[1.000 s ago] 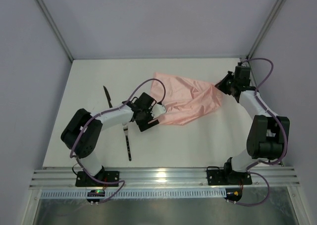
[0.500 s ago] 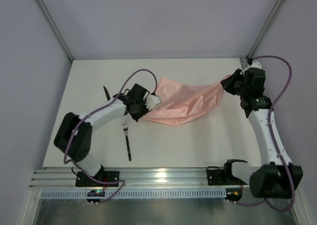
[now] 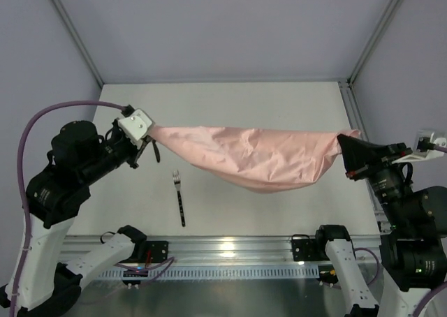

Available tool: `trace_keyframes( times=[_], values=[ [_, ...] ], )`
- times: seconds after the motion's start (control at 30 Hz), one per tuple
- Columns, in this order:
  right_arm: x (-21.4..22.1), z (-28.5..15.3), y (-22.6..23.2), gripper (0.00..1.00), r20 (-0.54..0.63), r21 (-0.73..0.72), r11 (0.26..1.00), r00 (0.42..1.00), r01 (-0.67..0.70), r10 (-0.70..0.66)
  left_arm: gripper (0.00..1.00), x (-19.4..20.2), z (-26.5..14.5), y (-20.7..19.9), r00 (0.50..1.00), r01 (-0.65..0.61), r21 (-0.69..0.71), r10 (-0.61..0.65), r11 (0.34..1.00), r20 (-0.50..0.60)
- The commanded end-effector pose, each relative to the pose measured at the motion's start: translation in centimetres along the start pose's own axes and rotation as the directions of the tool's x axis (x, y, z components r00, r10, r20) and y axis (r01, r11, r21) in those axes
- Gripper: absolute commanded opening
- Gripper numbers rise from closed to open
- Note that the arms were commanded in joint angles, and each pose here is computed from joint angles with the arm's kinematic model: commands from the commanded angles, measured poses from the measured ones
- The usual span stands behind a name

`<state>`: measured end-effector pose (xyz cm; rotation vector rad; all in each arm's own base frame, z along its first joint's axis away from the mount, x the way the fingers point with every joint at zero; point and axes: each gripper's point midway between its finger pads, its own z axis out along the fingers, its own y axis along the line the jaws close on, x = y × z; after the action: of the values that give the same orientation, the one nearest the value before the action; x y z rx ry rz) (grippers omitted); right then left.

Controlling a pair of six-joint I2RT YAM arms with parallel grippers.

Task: Fold the napkin into a case and place the utensils inside
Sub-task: Flatten out the crumpled napkin at the center of the board.

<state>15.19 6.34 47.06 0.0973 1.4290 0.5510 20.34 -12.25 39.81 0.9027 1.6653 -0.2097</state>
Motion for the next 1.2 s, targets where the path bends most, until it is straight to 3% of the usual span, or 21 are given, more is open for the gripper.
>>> trace_keyframes(
  times=[0.0, 0.1, 0.2, 0.3, 0.4, 0.43, 0.47, 0.5, 0.53, 0.57, 0.63, 0.67, 0.7, 0.73, 0.77, 0.8, 0.87, 0.9, 0.93, 1.03, 1.17],
  values=[
    [7.6, 0.2, -0.1, 0.04, -0.284, -0.036, 0.983, 0.945, -0.178, 0.161, 0.0, 2.8, -0.2, -1.1, 0.982, 0.12, 0.016, -0.116, 0.993, -0.151],
    [13.2, 1.0, -0.8, 0.04, -0.403, -0.022, 0.936, 0.86, -0.351, 0.313, 0.0, 3.2, 1.1, -0.6, 0.973, 0.164, -0.025, -0.166, 0.986, -0.161],
    [18.9, 1.9, -3.9, 0.04, -0.452, 0.087, 0.904, 0.792, -0.418, 0.41, 0.0, 4.0, 3.8, 0.5, 0.966, 0.175, -0.086, -0.188, 0.981, -0.176],
    [22.9, 4.1, -8.3, 0.04, -0.411, 0.205, 0.891, 0.79, -0.406, 0.455, 0.0, 6.5, 10.4, 1.2, 0.942, 0.182, -0.108, -0.204, 0.977, -0.266],
    [27.9, 5.8, -12.1, 0.04, -0.431, 0.34, 0.848, 0.734, -0.406, 0.525, 0.0, 7.9, 16.3, 2.3, 0.927, 0.201, -0.12, -0.228, 0.972, -0.299],
    [28.2, 7.0, -12.9, 0.04, -0.416, 0.338, 0.851, 0.747, -0.403, 0.519, 0.0, 10.8, 20.0, 1.8, 0.893, 0.216, -0.099, -0.238, 0.971, -0.383],
    [30.8, 7.5, -15.2, 0.04, -0.435, 0.435, 0.821, 0.713, -0.369, 0.551, 0.0, 10.1, 22.3, 2.2, 0.899, 0.241, -0.066, -0.248, 0.968, -0.362],
    [31.4, 8.5, -16.3, 0.04, -0.427, 0.452, 0.819, 0.72, -0.353, 0.546, 0.0, 10.9, 24.1, 2.3, 0.889, 0.251, -0.055, -0.252, 0.966, -0.383],
    [31.9, 9.3, -17.7, 0.04, -0.421, 0.488, 0.812, 0.728, -0.321, 0.541, 0.02, 14.1, 27.4, 1.8, 0.851, 0.273, -0.04, -0.261, 0.961, -0.456],
    [34.6, 9.5, -19.5, 0.04, -0.464, 0.555, 0.785, 0.682, -0.275, 0.566, 0.05, 12.9, 29.2, 2.6, 0.865, 0.266, -0.037, -0.256, 0.963, -0.431],
    [35.0, 11.8, -20.8, 0.04, -0.473, 0.572, 0.78, 0.674, -0.254, 0.567, 0.11, 16.3, 33.3, 2.6, 0.833, 0.262, -0.043, -0.249, 0.964, -0.494],
    [37.1, 12.1, -22.1, 0.08, -0.501, 0.612, 0.756, 0.625, -0.232, 0.598, 0.16, 14.4, 34.7, 4.4, 0.86, 0.236, -0.078, -0.246, 0.969, -0.448],
    [37.4, 12.9, -22.5, 0.15, -0.511, 0.616, 0.754, 0.613, -0.227, 0.602, 0.28, 14.6, 35.7, 4.8, 0.858, 0.234, -0.084, -0.247, 0.969, -0.451],
    [36.1, 15.1, -22.6, 0.33, -0.505, 0.596, 0.768, 0.635, -0.233, 0.584, 0.36, 16.4, 37.3, 4.8, 0.839, 0.234, -0.086, -0.246, 0.968, -0.486],
    [35.7, 16.1, -22.9, 0.4, -0.504, 0.595, 0.77, 0.639, -0.231, 0.581, 0.45, 16.2, 37.8, 5.5, 0.84, 0.223, -0.098, -0.242, 0.97, -0.485],
    [36.2, 16.4, -23.3, 0.45, -0.513, 0.607, 0.763, 0.625, -0.221, 0.589, 0.65, 14.5, 38.0, 6.7, 0.852, 0.217, -0.105, -0.241, 0.97, -0.464],
    [33.8, 19.1, -23.2, 0.6, -0.51, 0.565, 0.795, 0.665, -0.22, 0.546, 0.8, 15.5, 38.0, 8.1, 0.835, 0.195, -0.131, -0.234, 0.972, -0.497],
    [33.8, 18.9, -23.5, 0.63, -0.527, 0.581, 0.791, 0.651, -0.193, 0.546, 0.86, 15.6, 37.2, 8.7, 0.825, 0.204, -0.129, -0.241, 0.97, -0.511],
    [32.1, 20.2, -23.4, 0.65, -0.538, 0.548, 0.82, 0.682, -0.165, 0.496, 0.87, 15.8, 36.7, 8.5, 0.82, 0.219, -0.104, -0.241, 0.97, -0.52],
    [30.5, 19.6, -23.4, 0.67, -0.594, 0.516, 0.854, 0.689, -0.068, 0.414, 0.88, 17.7, 32.4, 8.0, 0.783, 0.247, -0.078, -0.247, 0.966, -0.571],
    [29.4, 16.8, -24.3, 0.67, -0.595, 0.553, 0.833, 0.715, 0.033, 0.367, 0.73, 20.1, 25.0, 2.4, 0.788, 0.212, 0.118, -0.098, 0.97, -0.608]
  ],
)
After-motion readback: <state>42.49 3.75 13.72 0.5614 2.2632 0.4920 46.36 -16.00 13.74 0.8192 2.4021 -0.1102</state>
